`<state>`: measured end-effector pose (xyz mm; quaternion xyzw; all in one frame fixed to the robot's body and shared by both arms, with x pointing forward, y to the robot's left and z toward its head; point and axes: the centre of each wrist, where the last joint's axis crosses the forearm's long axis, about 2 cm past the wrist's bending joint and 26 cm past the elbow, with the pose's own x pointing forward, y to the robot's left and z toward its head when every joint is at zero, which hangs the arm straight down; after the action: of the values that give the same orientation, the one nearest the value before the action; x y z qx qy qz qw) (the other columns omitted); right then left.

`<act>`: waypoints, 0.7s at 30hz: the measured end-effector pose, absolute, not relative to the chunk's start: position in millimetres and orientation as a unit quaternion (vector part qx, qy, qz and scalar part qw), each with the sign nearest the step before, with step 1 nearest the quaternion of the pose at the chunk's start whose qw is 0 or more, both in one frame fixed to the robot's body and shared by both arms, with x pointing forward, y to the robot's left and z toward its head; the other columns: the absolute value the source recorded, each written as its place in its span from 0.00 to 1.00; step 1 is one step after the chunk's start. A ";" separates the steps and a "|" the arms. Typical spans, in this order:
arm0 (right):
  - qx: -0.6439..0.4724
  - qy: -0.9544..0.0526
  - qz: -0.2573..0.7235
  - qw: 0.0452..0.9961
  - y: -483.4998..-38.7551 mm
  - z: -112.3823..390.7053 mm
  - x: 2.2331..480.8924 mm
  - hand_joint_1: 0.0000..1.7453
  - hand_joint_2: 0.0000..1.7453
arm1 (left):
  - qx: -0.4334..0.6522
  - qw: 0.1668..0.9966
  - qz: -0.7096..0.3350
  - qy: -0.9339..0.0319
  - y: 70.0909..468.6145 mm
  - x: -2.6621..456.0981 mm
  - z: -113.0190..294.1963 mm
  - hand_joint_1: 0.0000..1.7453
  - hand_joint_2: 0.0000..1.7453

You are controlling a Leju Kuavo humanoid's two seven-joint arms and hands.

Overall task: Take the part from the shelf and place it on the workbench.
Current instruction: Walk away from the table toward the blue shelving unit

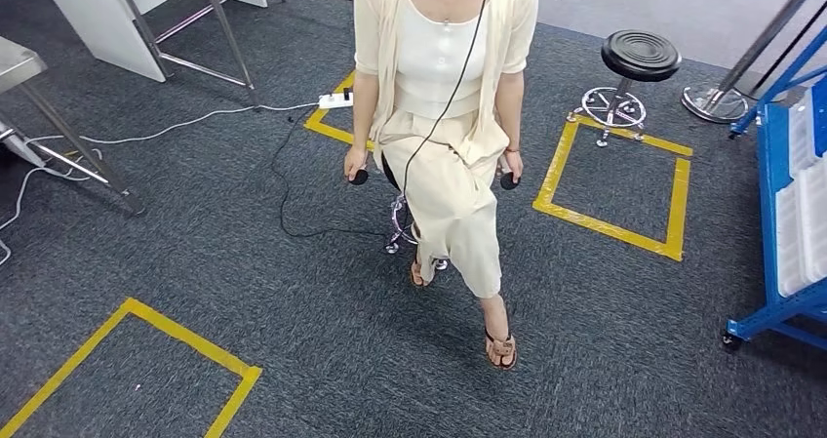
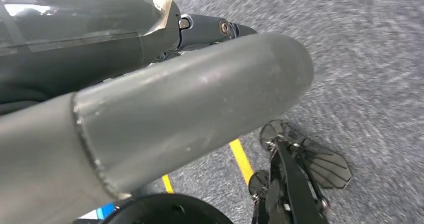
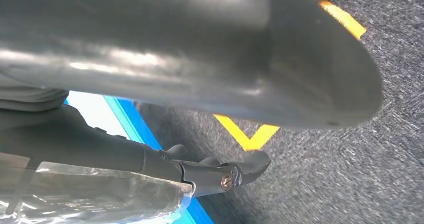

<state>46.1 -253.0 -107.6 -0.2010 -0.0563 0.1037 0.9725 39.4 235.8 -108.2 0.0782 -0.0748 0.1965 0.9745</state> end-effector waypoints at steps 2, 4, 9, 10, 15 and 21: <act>-0.201 -0.058 0.103 0.972 -252.5 -107.4 47.7 0.00 0.00 | 0.078 0.974 0.197 -0.075 236.1 39.5 -108.3 0.00 0.00; -0.201 -0.058 0.103 0.972 -252.5 -107.4 47.7 0.00 0.00 | 0.078 0.974 0.197 -0.075 236.2 40.0 -108.2 0.00 0.00; -0.201 -0.057 0.103 0.973 -252.6 -107.5 46.8 0.00 0.00 | 0.077 0.975 0.197 -0.075 235.2 39.9 -108.1 0.00 0.00; -0.201 -0.057 0.103 0.973 -252.5 -107.4 47.5 0.00 0.00 | 0.078 0.975 0.196 -0.075 235.2 39.6 -108.2 0.00 0.00; -0.202 -0.054 0.104 0.972 -253.3 -107.6 46.2 0.00 0.00 | 0.077 0.975 0.195 -0.071 234.3 40.1 -108.0 0.00 0.00; -0.203 -0.054 0.105 0.972 -253.5 -107.3 49.4 0.00 0.00 | 0.074 0.975 0.196 -0.072 232.2 42.6 -107.5 0.00 0.00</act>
<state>49.4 -253.5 -107.3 -0.2025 -0.0535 0.1049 0.9722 42.6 232.2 -107.5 0.0743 -0.0725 0.1956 0.9752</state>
